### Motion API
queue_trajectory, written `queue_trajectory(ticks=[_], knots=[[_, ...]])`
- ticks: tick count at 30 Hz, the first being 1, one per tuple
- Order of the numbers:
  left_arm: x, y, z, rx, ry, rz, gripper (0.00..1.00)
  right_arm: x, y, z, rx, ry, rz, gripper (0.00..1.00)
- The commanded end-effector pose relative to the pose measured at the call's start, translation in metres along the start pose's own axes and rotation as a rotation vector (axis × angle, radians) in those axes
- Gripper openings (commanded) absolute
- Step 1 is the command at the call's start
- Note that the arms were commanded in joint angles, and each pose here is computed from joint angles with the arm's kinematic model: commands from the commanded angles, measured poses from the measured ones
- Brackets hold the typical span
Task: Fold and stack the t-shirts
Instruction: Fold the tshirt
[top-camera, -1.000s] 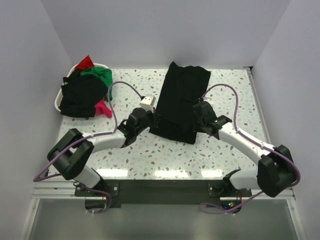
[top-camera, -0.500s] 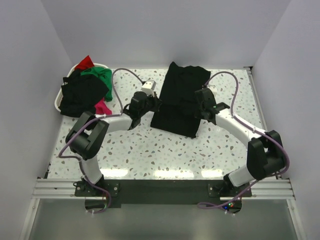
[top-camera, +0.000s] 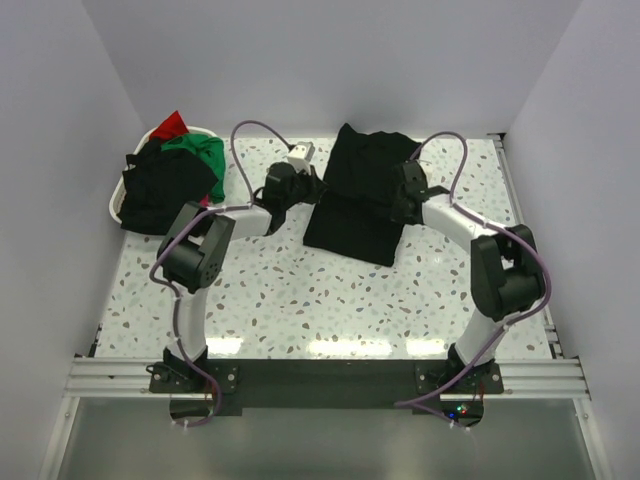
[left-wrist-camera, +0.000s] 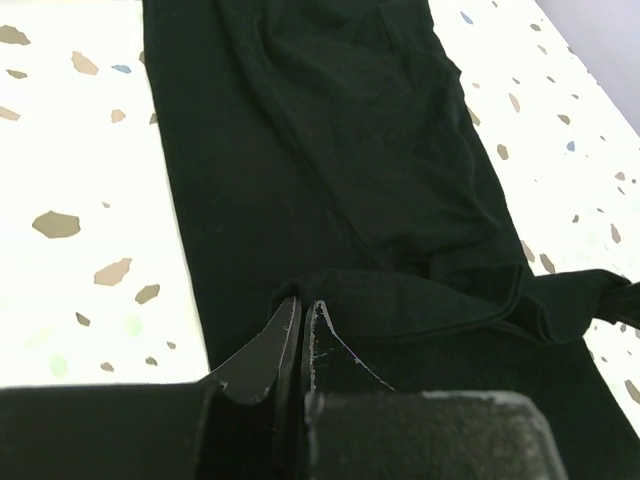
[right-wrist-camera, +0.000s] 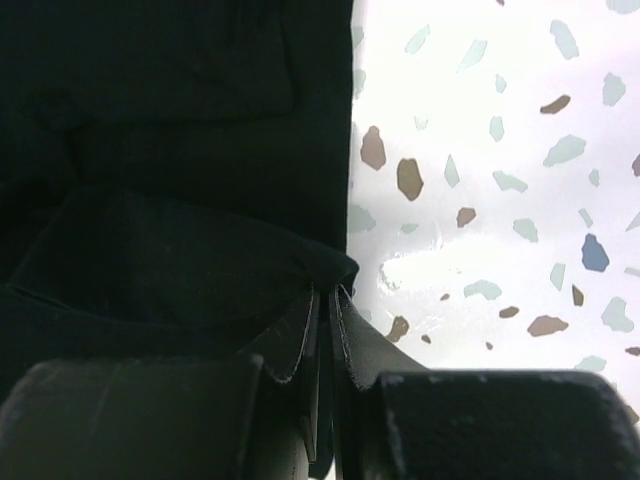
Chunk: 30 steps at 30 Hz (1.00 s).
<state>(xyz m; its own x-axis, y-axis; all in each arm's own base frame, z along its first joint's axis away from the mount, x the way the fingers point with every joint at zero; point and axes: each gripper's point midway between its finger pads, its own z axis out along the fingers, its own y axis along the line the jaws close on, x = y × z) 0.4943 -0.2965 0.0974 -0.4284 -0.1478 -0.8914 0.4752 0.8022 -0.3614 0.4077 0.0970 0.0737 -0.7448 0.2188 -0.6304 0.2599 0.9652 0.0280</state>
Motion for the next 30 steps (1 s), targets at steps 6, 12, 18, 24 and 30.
queue_trajectory(ticks=[6,12,18,24,30], knots=[[-0.039,0.016,0.022,0.022,-0.072,0.025,0.5,-0.051,0.013,0.014,-0.023,-0.059,0.005,0.32],[-0.067,0.013,0.002,-0.005,-0.133,0.067,0.85,-0.073,0.016,-0.006,-0.049,-0.108,0.01,0.73],[-0.057,0.009,-0.028,-0.011,-0.114,0.067,0.86,-0.06,0.013,-0.027,-0.112,-0.111,0.014,0.74],[-0.023,0.006,-0.054,0.01,-0.04,0.049,0.83,-0.02,0.011,-0.04,-0.2,-0.05,0.01,0.73],[0.015,0.003,-0.083,0.032,-0.005,-0.03,0.78,0.028,0.007,-0.052,-0.292,0.019,0.035,0.7]])
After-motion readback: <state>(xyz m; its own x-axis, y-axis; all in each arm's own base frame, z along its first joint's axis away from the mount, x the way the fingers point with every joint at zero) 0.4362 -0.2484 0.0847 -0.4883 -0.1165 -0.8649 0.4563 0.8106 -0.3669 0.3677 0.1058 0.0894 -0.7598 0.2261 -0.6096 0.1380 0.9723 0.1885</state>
